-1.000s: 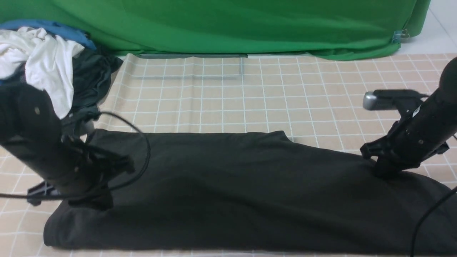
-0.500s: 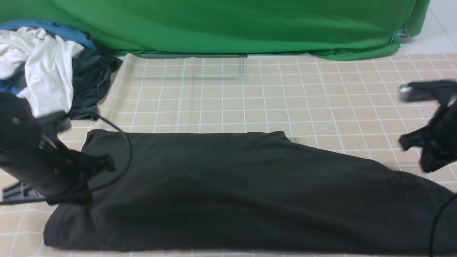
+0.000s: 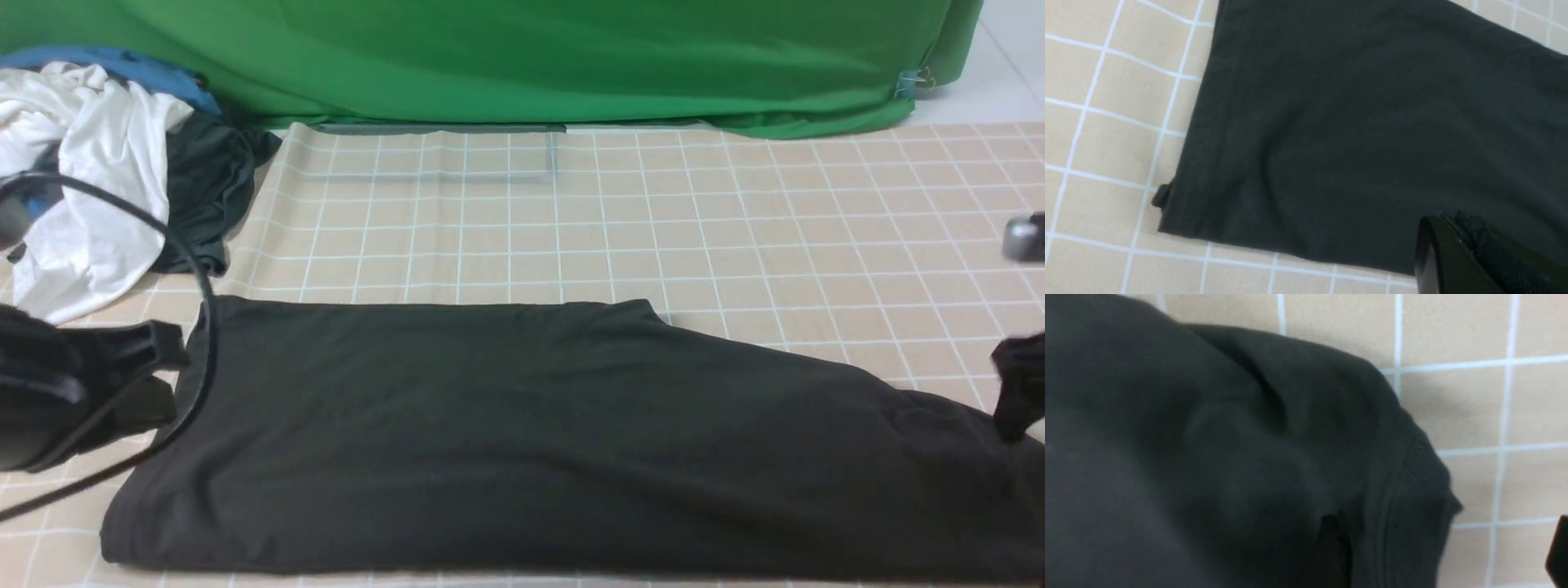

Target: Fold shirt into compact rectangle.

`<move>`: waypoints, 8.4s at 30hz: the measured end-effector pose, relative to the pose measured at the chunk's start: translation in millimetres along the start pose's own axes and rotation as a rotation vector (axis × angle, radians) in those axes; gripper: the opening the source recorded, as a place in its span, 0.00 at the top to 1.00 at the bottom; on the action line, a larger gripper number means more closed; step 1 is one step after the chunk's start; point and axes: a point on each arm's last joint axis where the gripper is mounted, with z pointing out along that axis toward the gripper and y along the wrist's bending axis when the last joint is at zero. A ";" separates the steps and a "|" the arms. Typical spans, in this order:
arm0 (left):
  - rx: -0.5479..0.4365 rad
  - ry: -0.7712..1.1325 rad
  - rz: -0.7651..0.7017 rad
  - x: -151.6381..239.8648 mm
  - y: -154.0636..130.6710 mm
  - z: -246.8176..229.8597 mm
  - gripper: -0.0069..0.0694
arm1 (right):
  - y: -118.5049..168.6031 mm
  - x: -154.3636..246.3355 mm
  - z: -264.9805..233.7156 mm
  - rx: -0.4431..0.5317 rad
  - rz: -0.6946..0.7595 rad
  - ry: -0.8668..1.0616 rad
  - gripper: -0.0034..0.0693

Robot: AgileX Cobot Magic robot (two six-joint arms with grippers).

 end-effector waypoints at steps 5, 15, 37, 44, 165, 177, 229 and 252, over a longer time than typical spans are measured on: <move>-0.005 0.026 0.000 12.0 3.9 -1.7 0.89 | -1.3 -1.6 29.9 0.006 0.009 0.070 0.00; -0.003 0.077 -0.009 18.0 4.3 -0.7 0.89 | 1.7 -5.5 50.1 -0.040 0.006 0.156 0.38; 0.024 0.045 0.001 15.1 2.0 -0.5 0.89 | -8.1 -9.4 -87.9 -0.085 0.058 -0.080 0.79; 0.043 0.033 -0.012 14.0 0.2 -0.5 0.89 | 74.8 -19.8 -135.6 -0.250 -0.116 -0.210 0.79; -0.350 0.456 0.077 -61.9 0.3 194.0 0.55 | 241.9 -19.8 -97.5 -0.231 -0.719 -0.300 0.90; -0.329 0.386 0.129 -74.3 -6.6 164.2 0.87 | 242.5 -20.5 -97.8 -0.232 -0.735 -0.313 0.90; -0.259 0.300 -0.038 -28.0 8.0 171.6 0.89 | 240.6 -9.7 -87.7 -0.257 -0.721 -0.207 0.90; 0.098 0.039 -0.002 -30.3 -30.2 17.3 0.89 | 245.3 -64.5 -0.1 -0.304 -0.418 -0.230 0.15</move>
